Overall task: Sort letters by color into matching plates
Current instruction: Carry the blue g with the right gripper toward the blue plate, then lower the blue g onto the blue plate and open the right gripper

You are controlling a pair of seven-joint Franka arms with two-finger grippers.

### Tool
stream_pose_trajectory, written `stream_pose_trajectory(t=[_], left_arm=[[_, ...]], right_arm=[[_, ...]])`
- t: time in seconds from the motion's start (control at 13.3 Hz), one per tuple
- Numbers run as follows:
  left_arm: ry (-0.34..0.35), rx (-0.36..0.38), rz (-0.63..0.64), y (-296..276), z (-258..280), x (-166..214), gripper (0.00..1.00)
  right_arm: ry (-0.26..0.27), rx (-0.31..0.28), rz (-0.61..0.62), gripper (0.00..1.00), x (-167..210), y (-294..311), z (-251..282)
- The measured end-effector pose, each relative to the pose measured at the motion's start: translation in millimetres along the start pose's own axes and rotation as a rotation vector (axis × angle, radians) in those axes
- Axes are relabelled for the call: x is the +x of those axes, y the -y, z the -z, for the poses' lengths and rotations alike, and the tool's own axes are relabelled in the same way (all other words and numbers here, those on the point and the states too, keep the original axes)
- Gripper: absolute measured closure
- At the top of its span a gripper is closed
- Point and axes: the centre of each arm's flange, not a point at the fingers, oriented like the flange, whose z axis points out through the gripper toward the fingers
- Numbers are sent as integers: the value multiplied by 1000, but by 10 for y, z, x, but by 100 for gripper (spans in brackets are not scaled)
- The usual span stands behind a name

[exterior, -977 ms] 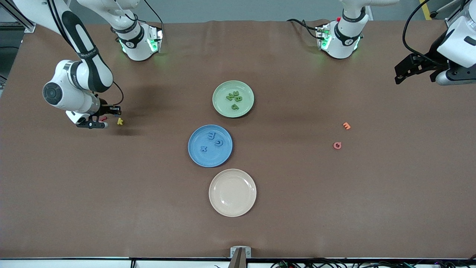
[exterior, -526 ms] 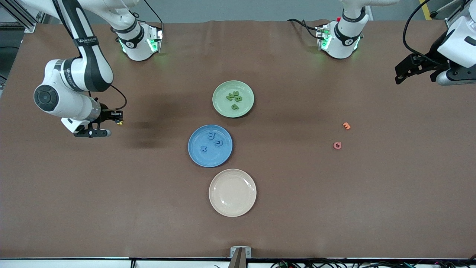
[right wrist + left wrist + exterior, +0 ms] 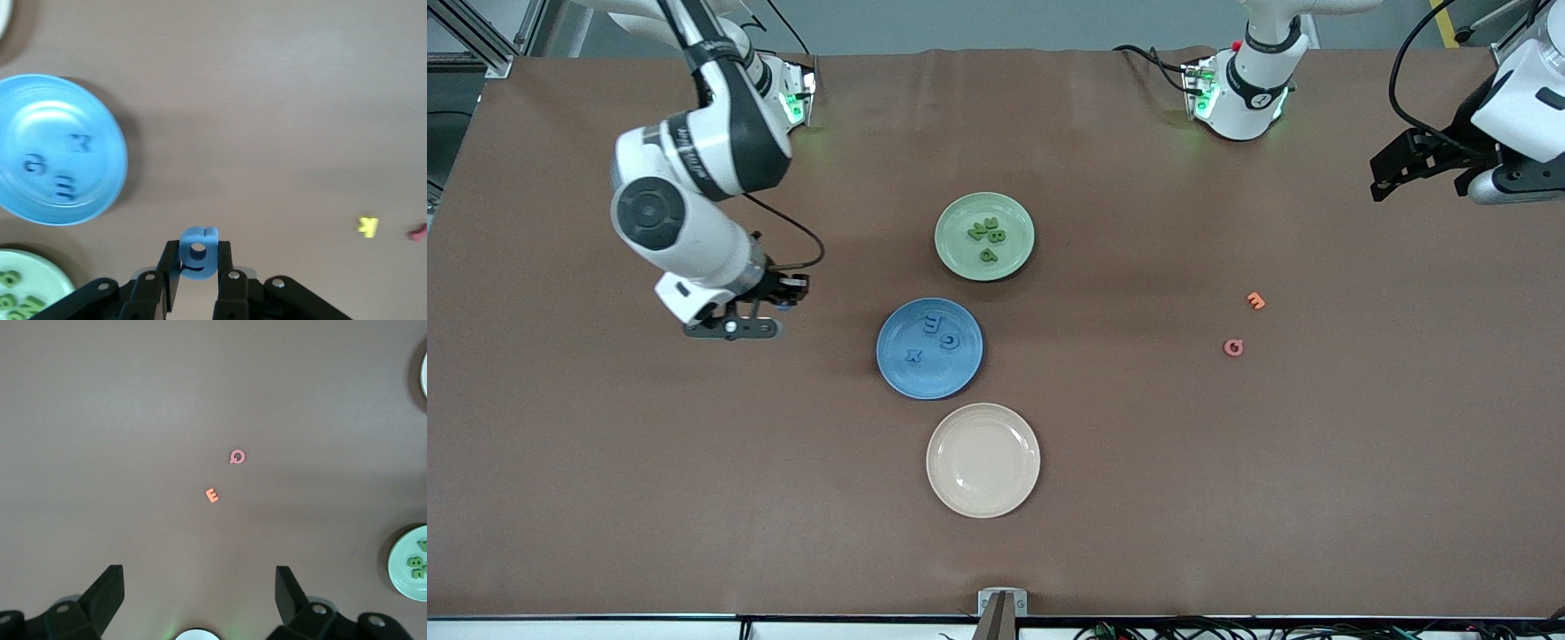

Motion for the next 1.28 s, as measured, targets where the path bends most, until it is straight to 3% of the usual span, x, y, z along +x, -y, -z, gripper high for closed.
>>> stream_pose_trajectory(t=[0.3,0.83,1.28], left_arm=[[1,0,0,-2,-3,0,0],[-1,0,-1,-5,1,0,0],[-3,0,-1,-5,5,-1,0]], right_arm=[[0,-14,2,73,145,650,-325],[1,93,-36,73,587,1186,-1042],[-19,108,-33,73,738,1453,-1322]])
